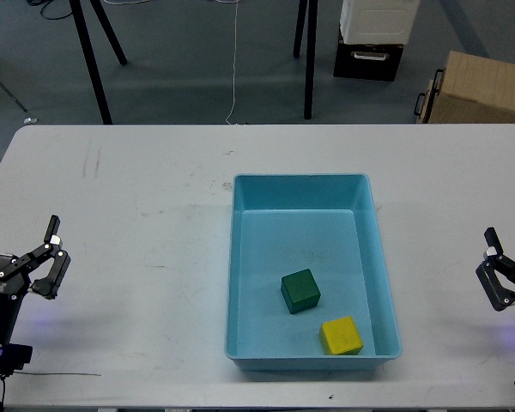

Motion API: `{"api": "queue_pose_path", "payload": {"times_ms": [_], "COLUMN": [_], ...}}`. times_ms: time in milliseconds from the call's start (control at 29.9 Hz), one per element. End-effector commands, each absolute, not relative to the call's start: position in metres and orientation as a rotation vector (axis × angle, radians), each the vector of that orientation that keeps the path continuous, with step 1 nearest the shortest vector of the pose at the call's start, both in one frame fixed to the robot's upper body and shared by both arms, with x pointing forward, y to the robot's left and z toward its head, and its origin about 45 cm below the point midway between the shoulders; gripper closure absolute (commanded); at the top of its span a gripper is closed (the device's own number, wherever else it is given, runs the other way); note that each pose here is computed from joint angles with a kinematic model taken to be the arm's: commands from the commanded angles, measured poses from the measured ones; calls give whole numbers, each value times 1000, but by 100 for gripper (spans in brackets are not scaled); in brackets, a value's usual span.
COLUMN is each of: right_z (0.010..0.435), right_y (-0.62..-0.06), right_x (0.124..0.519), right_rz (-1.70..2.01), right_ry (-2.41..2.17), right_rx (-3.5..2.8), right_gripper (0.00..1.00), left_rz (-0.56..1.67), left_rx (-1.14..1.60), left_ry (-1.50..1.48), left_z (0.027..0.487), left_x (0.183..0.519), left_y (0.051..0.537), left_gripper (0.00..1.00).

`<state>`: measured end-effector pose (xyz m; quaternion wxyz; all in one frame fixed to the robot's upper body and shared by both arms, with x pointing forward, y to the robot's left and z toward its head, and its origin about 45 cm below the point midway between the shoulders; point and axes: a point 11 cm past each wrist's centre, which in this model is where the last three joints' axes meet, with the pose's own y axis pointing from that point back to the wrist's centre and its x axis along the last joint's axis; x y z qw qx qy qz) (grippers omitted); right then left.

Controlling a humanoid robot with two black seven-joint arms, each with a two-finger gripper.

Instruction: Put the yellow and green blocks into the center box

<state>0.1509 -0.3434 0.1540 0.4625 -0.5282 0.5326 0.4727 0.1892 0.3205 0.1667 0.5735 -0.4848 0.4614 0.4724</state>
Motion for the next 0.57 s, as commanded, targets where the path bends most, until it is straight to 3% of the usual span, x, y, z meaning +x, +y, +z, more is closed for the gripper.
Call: {"api": "queue_pose_path", "payload": {"times_ms": [0,536], "right_z": [143,151], "right_y": [-339,-335], "right_x": [134,140], "right_rz": [1205,1181], "right_ry": [1337,1306], "right_rx": [-1253,-1259], "right_gripper": [0,0], "left_rz": [1156,1206], "left_rx": [-1192,-1201], "left_ry": [1152,1211], "left_z": [151,137], "left_x": [169,152], "left_y": [316,323], "left_gripper": [0,0]}}
